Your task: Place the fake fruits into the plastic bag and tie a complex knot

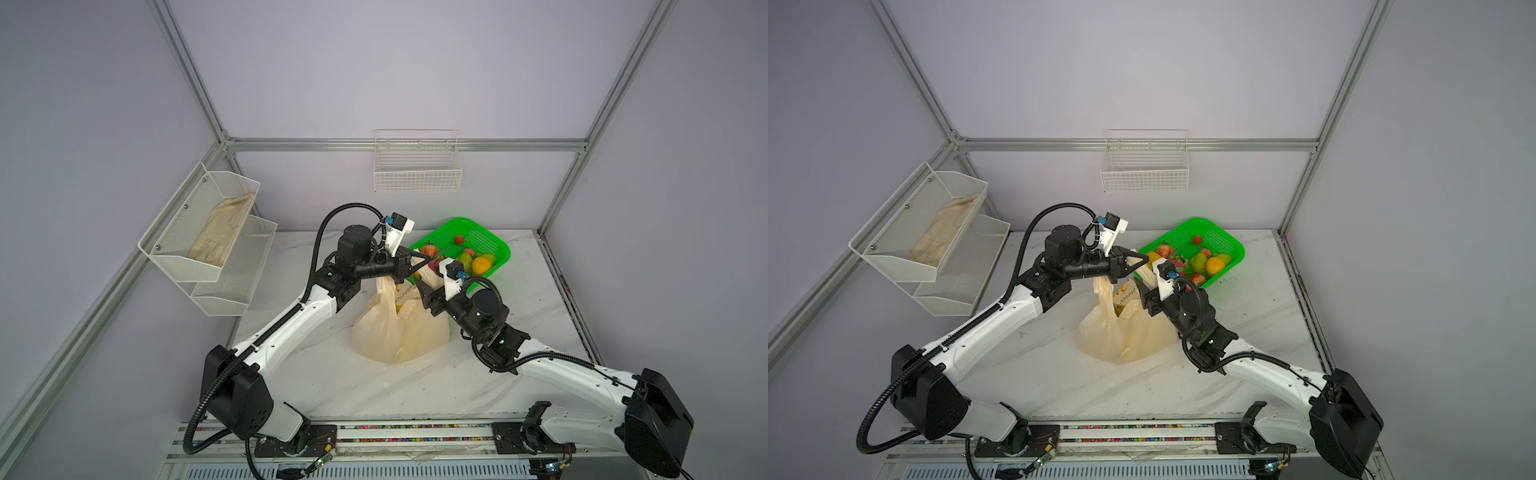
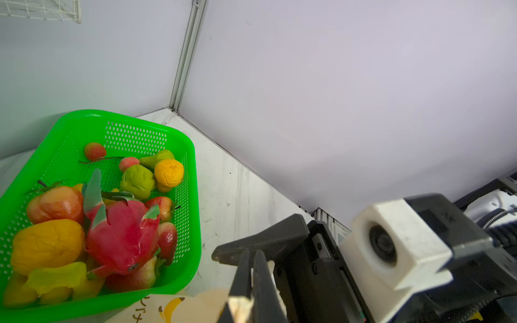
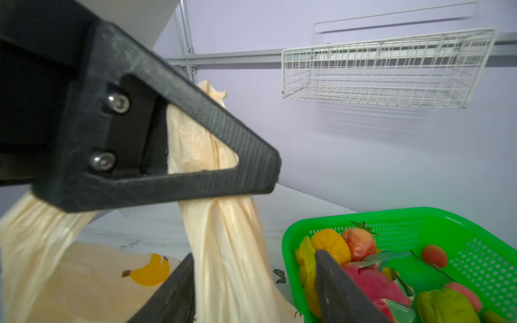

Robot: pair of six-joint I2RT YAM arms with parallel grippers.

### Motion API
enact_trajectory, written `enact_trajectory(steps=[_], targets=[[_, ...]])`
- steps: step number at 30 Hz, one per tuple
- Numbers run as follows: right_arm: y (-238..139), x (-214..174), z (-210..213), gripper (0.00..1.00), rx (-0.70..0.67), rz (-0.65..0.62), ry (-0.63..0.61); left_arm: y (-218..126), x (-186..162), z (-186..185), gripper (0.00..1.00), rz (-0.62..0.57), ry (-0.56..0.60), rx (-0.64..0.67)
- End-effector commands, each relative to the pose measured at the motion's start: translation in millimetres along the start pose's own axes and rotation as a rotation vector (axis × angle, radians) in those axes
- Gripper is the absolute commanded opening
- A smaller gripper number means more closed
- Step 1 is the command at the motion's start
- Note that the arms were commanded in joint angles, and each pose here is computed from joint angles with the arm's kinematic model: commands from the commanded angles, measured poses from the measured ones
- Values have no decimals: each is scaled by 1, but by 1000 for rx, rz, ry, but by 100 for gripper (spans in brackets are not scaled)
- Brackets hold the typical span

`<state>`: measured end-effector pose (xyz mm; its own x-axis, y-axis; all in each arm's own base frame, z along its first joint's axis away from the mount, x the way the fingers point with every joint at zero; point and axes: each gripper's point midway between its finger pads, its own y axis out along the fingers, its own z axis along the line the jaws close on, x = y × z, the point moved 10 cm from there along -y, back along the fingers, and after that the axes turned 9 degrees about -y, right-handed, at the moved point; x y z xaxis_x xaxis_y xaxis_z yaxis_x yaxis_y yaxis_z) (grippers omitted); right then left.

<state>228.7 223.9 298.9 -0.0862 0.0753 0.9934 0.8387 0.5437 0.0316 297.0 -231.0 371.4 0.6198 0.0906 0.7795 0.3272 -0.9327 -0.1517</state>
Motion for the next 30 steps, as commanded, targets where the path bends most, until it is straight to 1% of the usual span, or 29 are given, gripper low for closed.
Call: enact_trajectory(steps=[1, 2, 5, 7, 10, 13, 16, 20, 21, 22, 26, 28, 30], targets=[[10, 18, -10, 59, -263, -54, 46, -5, 0, -8, 0, -41, -36, -25], [13, 15, -11, 56, -299, -40, 59, -6, -1, -8, 0, -42, -39, -26], [24, 1, -9, 49, -349, 24, 70, -7, -1, -8, 0, -47, -43, -27], [32, -22, -5, 46, -357, 102, 62, -8, -1, -9, 0, -48, -44, -27], [30, -46, -1, 42, -332, 164, 65, -10, 1, -9, 0, -56, -46, -20], [24, -60, 0, 40, -306, 199, 70, -11, 1, -7, 0, -57, -47, -13], [19, -64, 2, 40, -257, 210, 68, -11, 2, -5, 0, -51, -45, -10], [14, -59, 3, 41, -158, 191, 58, -10, 3, -1, 0, -41, -29, -3], [13, -56, 2, 43, -132, 181, 57, -10, 3, -1, 0, -40, -26, -2], [11, -48, 1, 47, -97, 157, 59, -11, 4, -1, 0, -40, -22, -2], [5, -30, -2, 66, 92, 100, 47, -12, 6, -1, 0, -38, -12, -6], [0, -20, -6, 73, 209, 67, 31, -13, 6, -1, 0, -37, -10, -6], [-2, -11, -15, 78, 284, 46, 24, -14, 7, -1, 0, -36, -7, -6]])
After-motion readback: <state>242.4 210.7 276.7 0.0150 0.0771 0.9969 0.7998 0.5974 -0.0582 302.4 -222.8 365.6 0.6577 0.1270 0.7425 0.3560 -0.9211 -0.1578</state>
